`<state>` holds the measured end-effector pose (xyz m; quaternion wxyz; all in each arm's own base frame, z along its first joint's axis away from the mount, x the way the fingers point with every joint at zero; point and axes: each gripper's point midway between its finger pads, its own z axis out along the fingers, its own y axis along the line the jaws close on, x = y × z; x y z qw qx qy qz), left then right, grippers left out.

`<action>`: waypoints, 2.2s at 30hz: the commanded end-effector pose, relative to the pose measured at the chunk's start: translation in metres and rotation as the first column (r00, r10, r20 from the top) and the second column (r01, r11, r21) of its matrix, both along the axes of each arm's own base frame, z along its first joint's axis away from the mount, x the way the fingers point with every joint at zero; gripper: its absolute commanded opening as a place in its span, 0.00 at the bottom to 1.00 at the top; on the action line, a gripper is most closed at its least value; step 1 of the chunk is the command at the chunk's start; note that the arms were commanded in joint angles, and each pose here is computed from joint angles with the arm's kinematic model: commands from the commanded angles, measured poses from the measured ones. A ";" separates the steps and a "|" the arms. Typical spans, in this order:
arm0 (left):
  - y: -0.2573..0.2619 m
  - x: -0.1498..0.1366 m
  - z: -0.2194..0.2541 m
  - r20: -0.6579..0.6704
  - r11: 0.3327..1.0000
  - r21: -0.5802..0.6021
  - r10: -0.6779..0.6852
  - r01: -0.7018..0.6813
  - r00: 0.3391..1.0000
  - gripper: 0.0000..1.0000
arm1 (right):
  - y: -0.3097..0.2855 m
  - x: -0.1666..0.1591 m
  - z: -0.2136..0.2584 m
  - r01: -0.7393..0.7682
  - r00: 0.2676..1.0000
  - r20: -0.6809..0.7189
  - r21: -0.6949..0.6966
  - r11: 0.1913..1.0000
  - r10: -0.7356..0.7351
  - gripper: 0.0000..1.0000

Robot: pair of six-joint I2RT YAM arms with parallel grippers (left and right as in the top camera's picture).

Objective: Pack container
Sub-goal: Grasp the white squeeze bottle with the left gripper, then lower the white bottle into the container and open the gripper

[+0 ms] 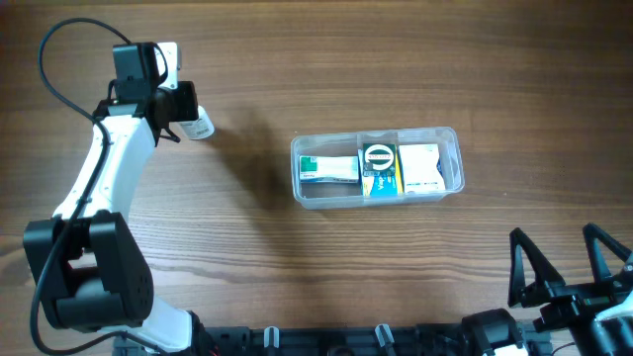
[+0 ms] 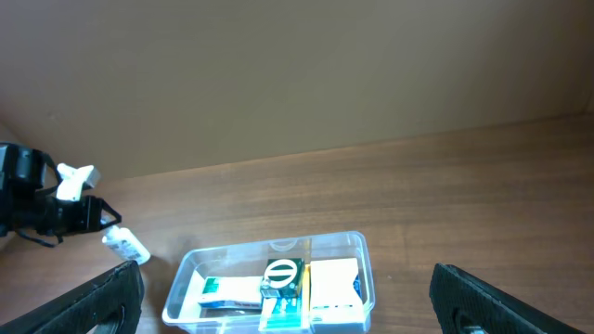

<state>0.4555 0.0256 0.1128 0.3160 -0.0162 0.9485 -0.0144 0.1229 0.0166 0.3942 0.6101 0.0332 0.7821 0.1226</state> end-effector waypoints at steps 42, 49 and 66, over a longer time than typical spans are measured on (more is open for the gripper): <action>-0.302 -0.159 0.023 -0.105 0.940 -0.081 -0.338 0.330 0.935 0.15 | -0.003 0.002 0.000 0.016 1.000 0.001 -0.022 1.000 -0.016 1.00; -0.314 -0.144 0.001 -0.092 0.938 -0.044 -0.348 0.345 0.933 0.17 | -0.003 0.002 0.000 0.016 1.000 0.001 -0.022 1.000 -0.016 1.00; -0.319 -0.155 0.021 -0.074 0.903 -0.087 -0.427 0.420 0.901 0.84 | -0.003 0.002 0.000 0.016 1.000 0.001 -0.022 1.000 -0.016 1.00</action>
